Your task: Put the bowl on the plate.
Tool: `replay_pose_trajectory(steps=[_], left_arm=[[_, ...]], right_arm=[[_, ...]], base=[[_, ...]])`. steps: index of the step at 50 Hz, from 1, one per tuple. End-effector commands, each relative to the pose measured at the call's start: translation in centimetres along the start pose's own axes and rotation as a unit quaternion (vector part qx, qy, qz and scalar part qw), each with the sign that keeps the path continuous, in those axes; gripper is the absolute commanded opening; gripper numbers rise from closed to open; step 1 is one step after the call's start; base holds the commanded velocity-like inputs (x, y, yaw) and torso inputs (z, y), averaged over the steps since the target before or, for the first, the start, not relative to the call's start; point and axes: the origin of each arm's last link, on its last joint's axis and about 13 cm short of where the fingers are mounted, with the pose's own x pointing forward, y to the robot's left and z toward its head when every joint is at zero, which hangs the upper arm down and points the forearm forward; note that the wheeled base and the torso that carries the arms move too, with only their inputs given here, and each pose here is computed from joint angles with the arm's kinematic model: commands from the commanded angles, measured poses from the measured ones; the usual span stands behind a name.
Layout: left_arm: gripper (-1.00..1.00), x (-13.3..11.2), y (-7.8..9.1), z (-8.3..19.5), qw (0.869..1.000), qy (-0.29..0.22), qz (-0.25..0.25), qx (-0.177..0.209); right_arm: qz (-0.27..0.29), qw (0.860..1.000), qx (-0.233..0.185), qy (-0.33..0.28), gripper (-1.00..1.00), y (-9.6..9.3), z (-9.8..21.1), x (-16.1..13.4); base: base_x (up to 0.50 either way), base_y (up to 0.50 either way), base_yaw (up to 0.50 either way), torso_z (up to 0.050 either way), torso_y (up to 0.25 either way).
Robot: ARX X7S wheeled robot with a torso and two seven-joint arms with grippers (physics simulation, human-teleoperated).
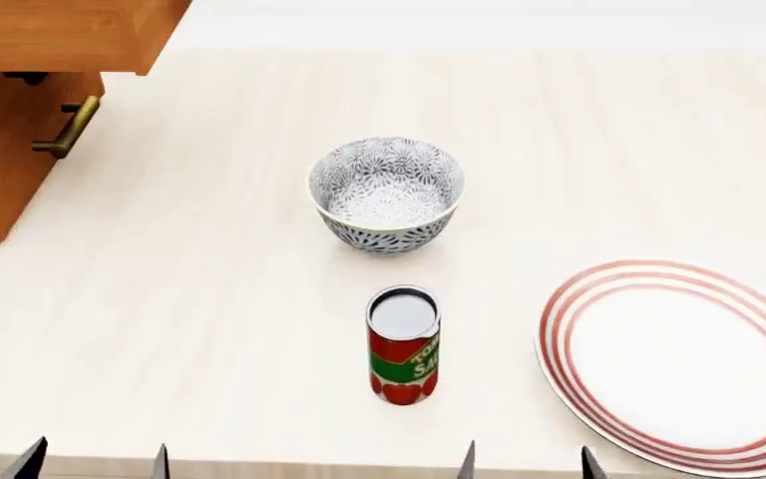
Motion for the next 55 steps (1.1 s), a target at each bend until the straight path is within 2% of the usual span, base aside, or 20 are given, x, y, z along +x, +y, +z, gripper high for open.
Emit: replay_pose_trajectory(steps=[1, 14, 16, 19, 23, 30, 31, 33, 37, 39, 46, 48, 55], left_arm=[[1.0, 0.9, 0.8, 0.5, 1.0, -0.012, 0.019, 0.006], [1.0, 2.9, 1.8, 1.7, 0.998, -0.033, 0.044, 0.007], [1.0, 3.1, 1.9, 0.6, 0.998, -0.034, 0.049, 0.006], [1.0, 3.2, 2.0, 0.6, 0.998, -0.036, 0.054, 0.005], [1.0, 3.3, 2.1, 2.5, 0.997, -0.038, 0.066, 0.007], [1.0, 3.4, 1.9, 3.1, 0.997, -0.046, 0.056, 0.006], [1.0, 3.5, 1.8, 2.2, 0.997, -0.047, 0.055, 0.006], [1.0, 3.4, 1.8, 2.9, 0.998, -0.046, 0.051, 0.007], [1.0, 3.5, 1.8, 2.2, 0.998, -0.045, 0.051, 0.007], [1.0, 3.4, 1.9, 3.0, 0.998, -0.047, 0.052, 0.007], [1.0, 3.4, 1.9, 3.1, 0.997, -0.049, 0.051, 0.008], [1.0, 3.5, 1.9, 1.8, 0.997, -0.05, 0.051, 0.009], [1.0, 3.3, 1.9, 2.0, 0.997, -0.05, 0.05, 0.011]], right_arm=[[-0.013, 1.0, -0.012, -0.012, 1.0, -1.0, 1.6, 1.0], [-0.026, 1.0, -0.01, -0.012, 1.0, -2.6, 2.8, 2.2], [-0.029, 0.999, -0.011, -0.013, 1.0, -2.8, 3.2, 2.2], [-0.035, 0.999, -0.014, -0.012, 1.0, -3.0, 3.4, 2.2], [-0.044, 0.999, -0.021, -0.008, 1.0, -3.2, 3.3, 2.2], [-0.033, 0.999, -0.01, -0.023, 1.0, -3.5, 3.8, 1.9], [-0.033, 0.999, -0.008, -0.023, 1.0, -3.6, 3.8, 1.9], [-0.033, 0.999, -0.003, -0.028, 1.0, -3.8, 4.1, 1.9], [-0.031, 0.999, -0.004, -0.033, 1.0, -4.1, 4.4, 1.8], [-0.028, 0.999, -0.005, -0.038, 1.0, -4.1, 4.5, 1.8], [-0.027, 0.999, -0.005, -0.039, 1.0, -4.2, 4.7, 1.8], [-0.025, 0.999, -0.006, -0.041, 1.0, -4.3, 4.9, 1.8], [-0.016, 0.999, -0.003, -0.044, 1.0, -4.3, 5.2, 1.8]], base=[[0.0, 0.0, 0.0, 0.0, 0.0], [0.0, 0.0, 0.0, 0.0, 0.0], [0.0, 0.0, 0.0, 0.0, 0.0], [0.0, 0.0, 0.0, 0.0, 0.0], [0.0, 0.0, 0.0, 0.0, 0.0], [0.0, 0.0, 0.0, 0.0, 0.0], [0.0, 0.0, 0.0, 0.0, 0.0], [0.0, 0.0, 0.0, 0.0, 0.0], [0.0, 0.0, 0.0, 0.0, 0.0], [0.0, 0.0, 0.0, 0.0, 0.0], [0.05, 0.0, 0.0, 0.0, 0.0], [0.09, 0.0, 0.0, 0.0, 0.0], [0.13, 0.0, 0.0, 0.0, 0.0]])
